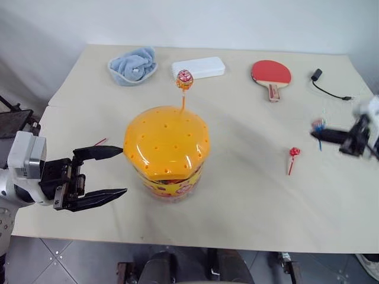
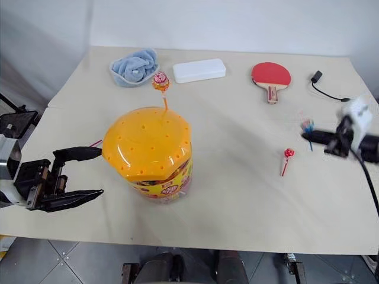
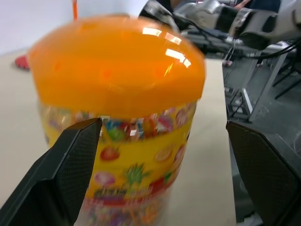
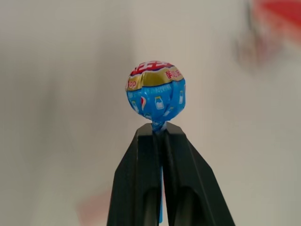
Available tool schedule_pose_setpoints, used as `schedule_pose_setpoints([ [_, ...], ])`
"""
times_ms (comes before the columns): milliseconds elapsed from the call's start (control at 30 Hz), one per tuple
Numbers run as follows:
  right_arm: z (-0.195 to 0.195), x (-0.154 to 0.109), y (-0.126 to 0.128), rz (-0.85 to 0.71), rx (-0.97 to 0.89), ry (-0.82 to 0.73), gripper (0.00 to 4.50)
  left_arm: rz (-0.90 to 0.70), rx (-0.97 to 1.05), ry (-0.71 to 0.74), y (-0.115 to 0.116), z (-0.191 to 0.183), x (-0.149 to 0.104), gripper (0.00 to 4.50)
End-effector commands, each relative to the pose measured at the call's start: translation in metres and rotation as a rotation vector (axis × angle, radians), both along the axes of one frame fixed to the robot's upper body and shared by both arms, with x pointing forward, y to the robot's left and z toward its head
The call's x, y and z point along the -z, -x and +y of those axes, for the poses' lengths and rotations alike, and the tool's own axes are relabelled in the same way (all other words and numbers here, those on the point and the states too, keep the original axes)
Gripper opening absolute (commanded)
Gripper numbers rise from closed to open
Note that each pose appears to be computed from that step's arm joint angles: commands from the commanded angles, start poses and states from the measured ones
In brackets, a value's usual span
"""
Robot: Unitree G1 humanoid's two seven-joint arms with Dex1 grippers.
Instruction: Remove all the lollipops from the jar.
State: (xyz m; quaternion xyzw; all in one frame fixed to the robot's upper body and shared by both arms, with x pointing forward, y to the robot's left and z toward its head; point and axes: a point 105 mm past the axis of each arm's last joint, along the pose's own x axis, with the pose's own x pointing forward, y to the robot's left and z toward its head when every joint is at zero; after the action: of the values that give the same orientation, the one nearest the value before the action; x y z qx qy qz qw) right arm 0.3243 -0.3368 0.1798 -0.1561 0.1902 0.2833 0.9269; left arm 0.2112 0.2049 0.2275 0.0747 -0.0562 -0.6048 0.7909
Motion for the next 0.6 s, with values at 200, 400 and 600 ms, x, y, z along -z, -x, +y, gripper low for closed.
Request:
schedule_pose_setpoints([
  [200,-0.038,0.038,0.017,0.137,0.111,0.161,0.56,-0.036,0.015,-0.004,0.005,0.000,-0.007,4.50],
  [400,-0.038,0.019,0.023,0.036,0.035,0.131,2.50,-0.044,-0.029,0.037,0.005,0.009,-0.015,4.50],
  [600,0.029,-0.053,0.027,-0.274,-0.355,-0.070,3.80,-0.037,-0.164,0.140,0.004,0.035,-0.015,4.50],
])
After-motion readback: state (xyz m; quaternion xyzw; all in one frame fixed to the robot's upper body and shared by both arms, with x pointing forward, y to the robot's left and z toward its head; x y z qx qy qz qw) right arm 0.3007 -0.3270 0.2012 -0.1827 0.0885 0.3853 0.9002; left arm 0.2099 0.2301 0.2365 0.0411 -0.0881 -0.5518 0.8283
